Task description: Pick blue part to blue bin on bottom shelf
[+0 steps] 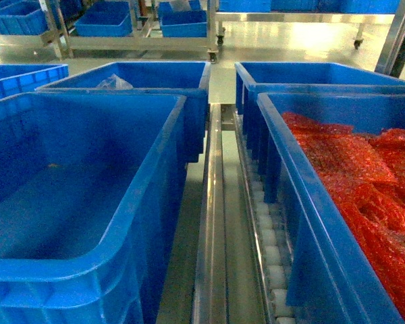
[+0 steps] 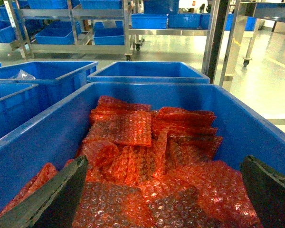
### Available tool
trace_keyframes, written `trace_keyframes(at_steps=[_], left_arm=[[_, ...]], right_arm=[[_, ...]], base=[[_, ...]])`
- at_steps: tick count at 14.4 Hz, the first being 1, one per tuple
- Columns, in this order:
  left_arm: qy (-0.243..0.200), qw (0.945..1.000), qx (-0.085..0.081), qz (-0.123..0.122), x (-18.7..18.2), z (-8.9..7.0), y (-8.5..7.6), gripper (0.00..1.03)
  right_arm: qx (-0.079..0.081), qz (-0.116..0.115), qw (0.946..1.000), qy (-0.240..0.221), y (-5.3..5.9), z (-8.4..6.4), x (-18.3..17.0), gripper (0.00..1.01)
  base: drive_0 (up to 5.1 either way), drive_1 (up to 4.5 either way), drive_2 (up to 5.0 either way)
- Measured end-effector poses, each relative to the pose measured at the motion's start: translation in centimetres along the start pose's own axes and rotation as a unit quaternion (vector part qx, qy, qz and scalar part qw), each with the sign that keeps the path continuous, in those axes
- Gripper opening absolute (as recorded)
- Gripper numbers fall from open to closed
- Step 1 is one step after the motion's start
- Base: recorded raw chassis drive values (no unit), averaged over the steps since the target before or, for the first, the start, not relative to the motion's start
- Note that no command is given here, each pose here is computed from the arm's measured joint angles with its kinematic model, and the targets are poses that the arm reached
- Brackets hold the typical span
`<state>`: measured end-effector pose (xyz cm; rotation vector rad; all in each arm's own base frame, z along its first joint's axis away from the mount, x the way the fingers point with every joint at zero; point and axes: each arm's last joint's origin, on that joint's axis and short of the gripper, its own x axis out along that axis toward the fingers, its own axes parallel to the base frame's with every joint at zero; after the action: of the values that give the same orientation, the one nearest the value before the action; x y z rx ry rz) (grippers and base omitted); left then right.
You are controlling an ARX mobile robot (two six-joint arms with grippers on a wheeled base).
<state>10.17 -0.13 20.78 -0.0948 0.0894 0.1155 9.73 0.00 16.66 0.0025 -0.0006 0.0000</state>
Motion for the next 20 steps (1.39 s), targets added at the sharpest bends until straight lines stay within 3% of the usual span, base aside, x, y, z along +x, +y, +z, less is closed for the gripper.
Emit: trace_keyframes(at_steps=[20], left_arm=[[0.0, 1.0, 0.0, 0.0, -0.02, 0.0, 0.0, 0.43]], right_arm=[[0.0, 0.0, 1.0, 0.0, 0.0, 0.01, 0.0, 0.98]], base=[[0.0, 0.0, 0.0]])
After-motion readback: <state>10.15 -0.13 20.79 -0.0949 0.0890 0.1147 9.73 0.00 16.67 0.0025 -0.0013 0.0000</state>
